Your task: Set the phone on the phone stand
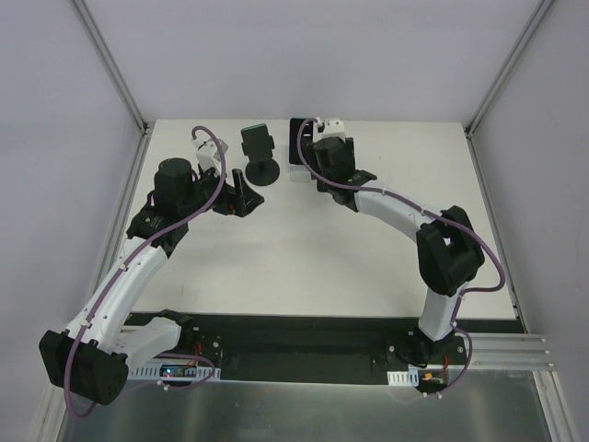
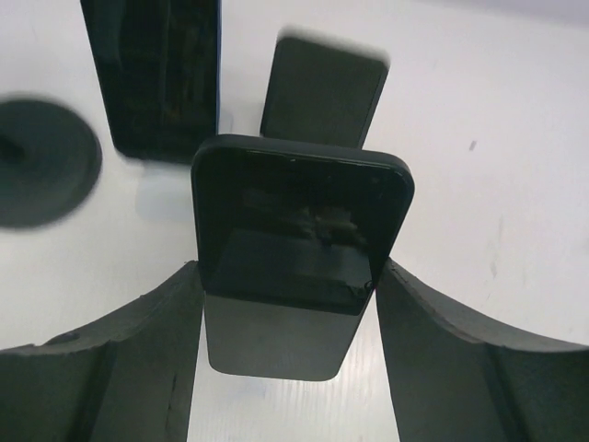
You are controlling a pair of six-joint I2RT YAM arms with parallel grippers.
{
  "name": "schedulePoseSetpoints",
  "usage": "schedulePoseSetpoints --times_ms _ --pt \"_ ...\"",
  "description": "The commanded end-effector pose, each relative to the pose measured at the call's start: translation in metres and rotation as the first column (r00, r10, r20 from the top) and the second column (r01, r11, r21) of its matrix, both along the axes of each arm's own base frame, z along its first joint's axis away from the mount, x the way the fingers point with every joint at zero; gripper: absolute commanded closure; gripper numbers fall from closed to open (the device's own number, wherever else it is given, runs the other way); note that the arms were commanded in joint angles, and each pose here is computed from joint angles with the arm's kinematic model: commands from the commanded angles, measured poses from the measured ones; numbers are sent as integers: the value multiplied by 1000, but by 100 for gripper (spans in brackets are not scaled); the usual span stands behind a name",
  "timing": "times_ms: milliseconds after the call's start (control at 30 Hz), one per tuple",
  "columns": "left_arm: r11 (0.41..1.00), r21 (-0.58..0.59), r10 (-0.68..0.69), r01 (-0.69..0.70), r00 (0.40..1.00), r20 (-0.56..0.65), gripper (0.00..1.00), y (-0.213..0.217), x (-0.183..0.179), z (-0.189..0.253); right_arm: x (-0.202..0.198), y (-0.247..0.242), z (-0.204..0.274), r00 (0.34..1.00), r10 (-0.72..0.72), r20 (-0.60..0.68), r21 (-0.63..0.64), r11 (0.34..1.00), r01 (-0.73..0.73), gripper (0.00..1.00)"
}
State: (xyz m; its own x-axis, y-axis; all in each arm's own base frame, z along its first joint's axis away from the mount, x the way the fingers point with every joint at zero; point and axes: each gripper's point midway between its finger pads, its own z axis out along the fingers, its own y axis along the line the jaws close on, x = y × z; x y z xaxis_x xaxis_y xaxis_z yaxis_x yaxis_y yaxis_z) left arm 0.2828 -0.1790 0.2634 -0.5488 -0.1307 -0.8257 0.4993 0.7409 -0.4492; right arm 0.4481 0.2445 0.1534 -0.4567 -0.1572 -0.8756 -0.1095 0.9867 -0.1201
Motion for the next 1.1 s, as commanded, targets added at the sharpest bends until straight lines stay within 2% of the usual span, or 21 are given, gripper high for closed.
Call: schedulePoseSetpoints --times_ms 0,333,733,1067 --pt "1000 -22 -4 4 1000 13 22 0 1 4 60 -1 116 929 -90 360 72 995 68 99" --pt "1000 -30 -10 10 1000 -2 22 -1 2 2 124 -7 117 914 -110 390 100 992 77 99" --pt "999 -46 -21 20 1000 -22 22 -2 3 0 135 -10 80 928 -155 338 170 980 101 99" --pt "998 -54 -25 24 1000 -18 22 -2 2 3 132 -9 60 939 -167 301 162 979 122 99"
